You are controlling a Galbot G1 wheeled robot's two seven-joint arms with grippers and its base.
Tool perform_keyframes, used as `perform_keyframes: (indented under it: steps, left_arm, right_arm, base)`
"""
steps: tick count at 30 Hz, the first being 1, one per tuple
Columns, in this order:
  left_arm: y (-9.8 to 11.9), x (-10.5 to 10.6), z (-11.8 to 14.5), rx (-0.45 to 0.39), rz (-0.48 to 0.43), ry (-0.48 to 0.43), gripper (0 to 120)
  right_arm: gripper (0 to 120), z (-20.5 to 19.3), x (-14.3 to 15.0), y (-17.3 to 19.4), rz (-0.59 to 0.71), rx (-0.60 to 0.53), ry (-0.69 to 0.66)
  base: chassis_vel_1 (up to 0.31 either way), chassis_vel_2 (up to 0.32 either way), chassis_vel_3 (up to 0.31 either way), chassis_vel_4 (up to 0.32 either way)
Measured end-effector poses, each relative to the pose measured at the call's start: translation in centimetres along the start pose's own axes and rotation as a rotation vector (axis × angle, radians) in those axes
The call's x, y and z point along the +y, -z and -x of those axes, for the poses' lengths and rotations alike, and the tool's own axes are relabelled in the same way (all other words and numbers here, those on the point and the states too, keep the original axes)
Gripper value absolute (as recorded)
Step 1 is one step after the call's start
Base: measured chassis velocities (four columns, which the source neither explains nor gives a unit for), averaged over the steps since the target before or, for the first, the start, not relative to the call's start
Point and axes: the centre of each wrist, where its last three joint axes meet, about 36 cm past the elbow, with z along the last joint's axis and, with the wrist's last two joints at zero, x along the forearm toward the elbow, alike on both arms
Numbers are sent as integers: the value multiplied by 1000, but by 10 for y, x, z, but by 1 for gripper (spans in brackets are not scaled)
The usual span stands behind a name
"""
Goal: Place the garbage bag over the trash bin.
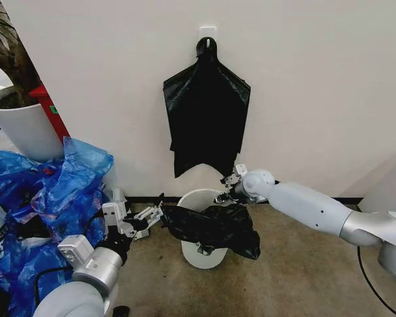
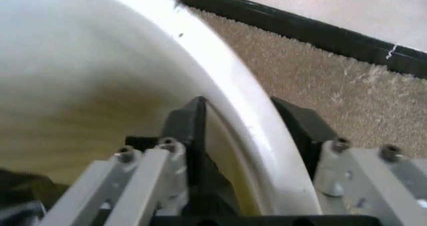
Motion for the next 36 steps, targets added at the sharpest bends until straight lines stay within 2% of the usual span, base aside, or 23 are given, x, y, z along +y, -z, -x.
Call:
perform_keyframes:
  steps: [2,6,8,11,14,23,31,32,36]
  left_arm:
    - [0,0,0,0,-1,-1,100]
    - [-2,-2,0,0,-1,-5,100]
    - [-3,-3,0,1,-2,-8,100]
    - [-5,-6,0,1,-5,-15,100]
    - [-8,-10,-1,-2,6,-27,100]
    - [-10,-11,-1,-15,20,-36,100]
    - [-8,-9,-1,-24,19,-33,100]
    - [-6,-8,0,-33,15,-31,100]
    - [-2,-9,3,-48,16,-38,100]
  right_arm:
    - [26,0,1,-1,3,1,-6]
    - [12,-4,6,-5,36,1,-24]
    - [10,-6,7,-5,49,1,-26]
    - [0,-14,9,-7,104,4,-18]
    - [0,-33,8,-9,216,22,-33]
    - [0,-69,16,-13,317,28,-75]
    - [0,-93,17,-37,376,44,-101]
    - [0,-101,24,-66,426,41,-127]
    - [0,-118,32,-99,569,-41,-156]
  base:
    - [0,0,0,0]
    - [0,0,0,0]
    - [0,0,0,0]
    - [0,0,0,0]
    - [0,0,0,0]
    - [0,0,0,0]
    - [0,0,0,0]
    - [0,0,0,0]
    - [0,0,0,0]
